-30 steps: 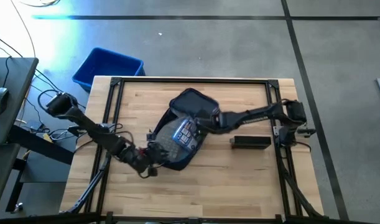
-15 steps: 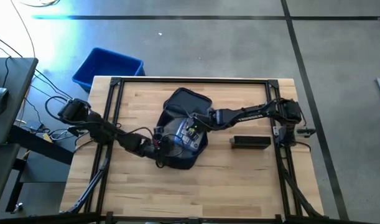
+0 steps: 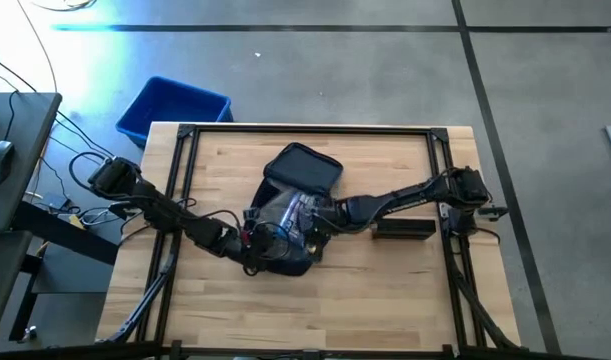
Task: Unpack backpack
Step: Remove the blue medicine kit from the black backpack
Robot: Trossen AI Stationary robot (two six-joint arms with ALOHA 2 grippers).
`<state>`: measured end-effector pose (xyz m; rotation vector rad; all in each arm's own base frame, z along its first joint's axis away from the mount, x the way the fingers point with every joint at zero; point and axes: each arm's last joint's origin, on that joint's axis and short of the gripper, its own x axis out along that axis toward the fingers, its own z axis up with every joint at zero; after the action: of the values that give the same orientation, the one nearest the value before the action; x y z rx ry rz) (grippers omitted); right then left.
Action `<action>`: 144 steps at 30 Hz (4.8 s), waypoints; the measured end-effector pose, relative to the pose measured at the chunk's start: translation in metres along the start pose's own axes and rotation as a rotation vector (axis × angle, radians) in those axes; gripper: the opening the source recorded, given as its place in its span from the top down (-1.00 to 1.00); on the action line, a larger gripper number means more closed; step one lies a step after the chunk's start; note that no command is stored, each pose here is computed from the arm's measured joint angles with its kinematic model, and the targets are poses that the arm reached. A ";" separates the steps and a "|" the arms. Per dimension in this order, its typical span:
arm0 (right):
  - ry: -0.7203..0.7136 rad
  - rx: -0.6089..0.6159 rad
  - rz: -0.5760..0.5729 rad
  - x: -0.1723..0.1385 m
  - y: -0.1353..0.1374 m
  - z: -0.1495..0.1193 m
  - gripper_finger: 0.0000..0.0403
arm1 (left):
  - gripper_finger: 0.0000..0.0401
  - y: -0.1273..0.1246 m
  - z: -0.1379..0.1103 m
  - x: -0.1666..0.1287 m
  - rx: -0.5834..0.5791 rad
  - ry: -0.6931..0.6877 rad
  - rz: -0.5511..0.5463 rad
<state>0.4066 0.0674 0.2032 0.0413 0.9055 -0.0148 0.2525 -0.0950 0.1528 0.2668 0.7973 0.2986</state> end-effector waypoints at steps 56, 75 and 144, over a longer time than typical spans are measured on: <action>-0.014 -0.393 -0.560 0.057 0.073 -0.048 -0.43 | 1.00 0.009 0.050 0.016 -0.061 -0.229 -0.379; 0.117 -0.438 -0.765 0.058 0.041 -0.054 -0.43 | 1.00 0.023 0.019 0.065 -0.016 0.036 -0.250; 0.095 -0.094 -0.832 0.020 -0.043 -0.018 0.28 | 1.00 0.007 0.014 0.053 0.260 0.022 -0.048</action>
<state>0.4036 0.0248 0.1748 -0.4278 0.9639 -0.7485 0.2966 -0.0712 0.1300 0.4888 0.8637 0.1523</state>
